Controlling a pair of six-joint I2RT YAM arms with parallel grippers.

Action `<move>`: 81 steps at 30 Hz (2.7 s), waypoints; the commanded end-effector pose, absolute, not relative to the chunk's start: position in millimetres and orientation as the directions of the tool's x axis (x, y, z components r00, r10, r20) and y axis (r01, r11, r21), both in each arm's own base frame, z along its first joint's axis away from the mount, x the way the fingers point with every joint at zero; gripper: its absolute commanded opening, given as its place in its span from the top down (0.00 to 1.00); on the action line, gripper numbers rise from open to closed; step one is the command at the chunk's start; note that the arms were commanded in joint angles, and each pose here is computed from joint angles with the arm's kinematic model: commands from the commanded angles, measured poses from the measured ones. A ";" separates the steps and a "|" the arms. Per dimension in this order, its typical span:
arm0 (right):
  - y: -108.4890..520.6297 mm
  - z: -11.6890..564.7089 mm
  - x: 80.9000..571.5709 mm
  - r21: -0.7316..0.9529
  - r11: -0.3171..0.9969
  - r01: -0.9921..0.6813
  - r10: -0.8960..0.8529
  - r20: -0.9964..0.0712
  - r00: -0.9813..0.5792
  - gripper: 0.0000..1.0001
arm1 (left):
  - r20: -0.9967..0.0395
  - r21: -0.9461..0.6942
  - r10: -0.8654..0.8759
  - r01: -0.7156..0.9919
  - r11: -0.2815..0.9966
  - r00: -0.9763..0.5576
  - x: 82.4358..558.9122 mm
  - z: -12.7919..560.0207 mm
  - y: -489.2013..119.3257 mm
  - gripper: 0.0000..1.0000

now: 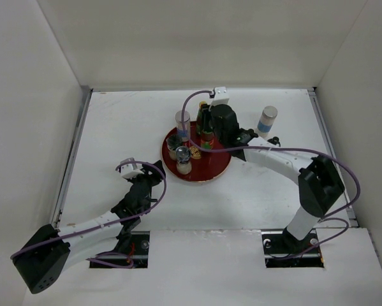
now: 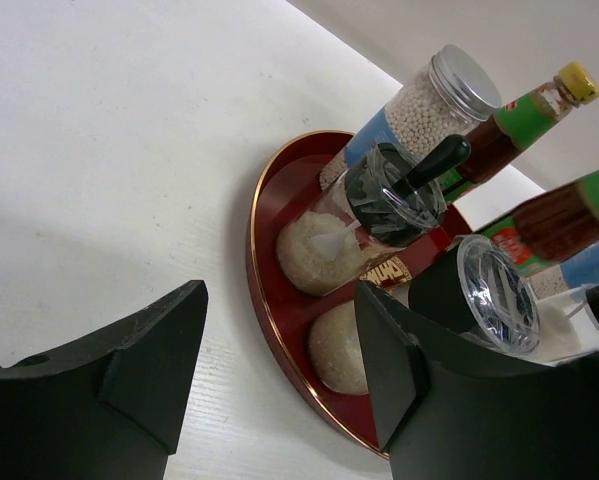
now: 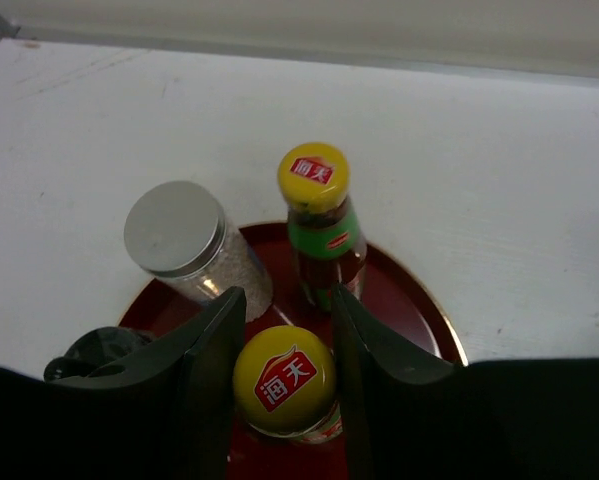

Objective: Organize the condiment bottles

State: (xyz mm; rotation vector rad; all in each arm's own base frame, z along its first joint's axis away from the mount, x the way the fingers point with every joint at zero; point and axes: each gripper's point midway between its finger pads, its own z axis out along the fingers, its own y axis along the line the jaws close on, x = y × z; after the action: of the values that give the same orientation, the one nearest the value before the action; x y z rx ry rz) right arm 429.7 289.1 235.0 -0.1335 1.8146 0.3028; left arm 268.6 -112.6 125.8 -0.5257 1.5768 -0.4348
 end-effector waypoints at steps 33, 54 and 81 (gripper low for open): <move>196.5 277.3 407.5 0.277 0.955 -0.102 0.269 -0.959 -0.090 0.21 | -0.795 -0.605 -0.606 -0.038 0.795 -0.026 267.4 133.7 -119.6 0.40; 116.1 145.3 419.3 0.084 0.977 0.198 0.158 -0.907 -0.390 0.10 | -0.800 -0.597 -0.598 -0.044 0.801 -0.037 269.3 130.3 -120.4 0.38; 253.5 200.8 462.0 0.201 0.976 -0.084 0.176 -0.955 -0.238 0.45 | -0.803 -0.592 -0.594 -0.046 0.804 -0.047 270.6 127.8 -121.6 0.38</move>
State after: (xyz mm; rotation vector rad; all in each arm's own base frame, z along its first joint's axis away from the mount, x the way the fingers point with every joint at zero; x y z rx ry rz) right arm 440.8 236.4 161.7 0.0239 1.9177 0.1538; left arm 267.2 -119.3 114.2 -0.4934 1.6205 -0.4267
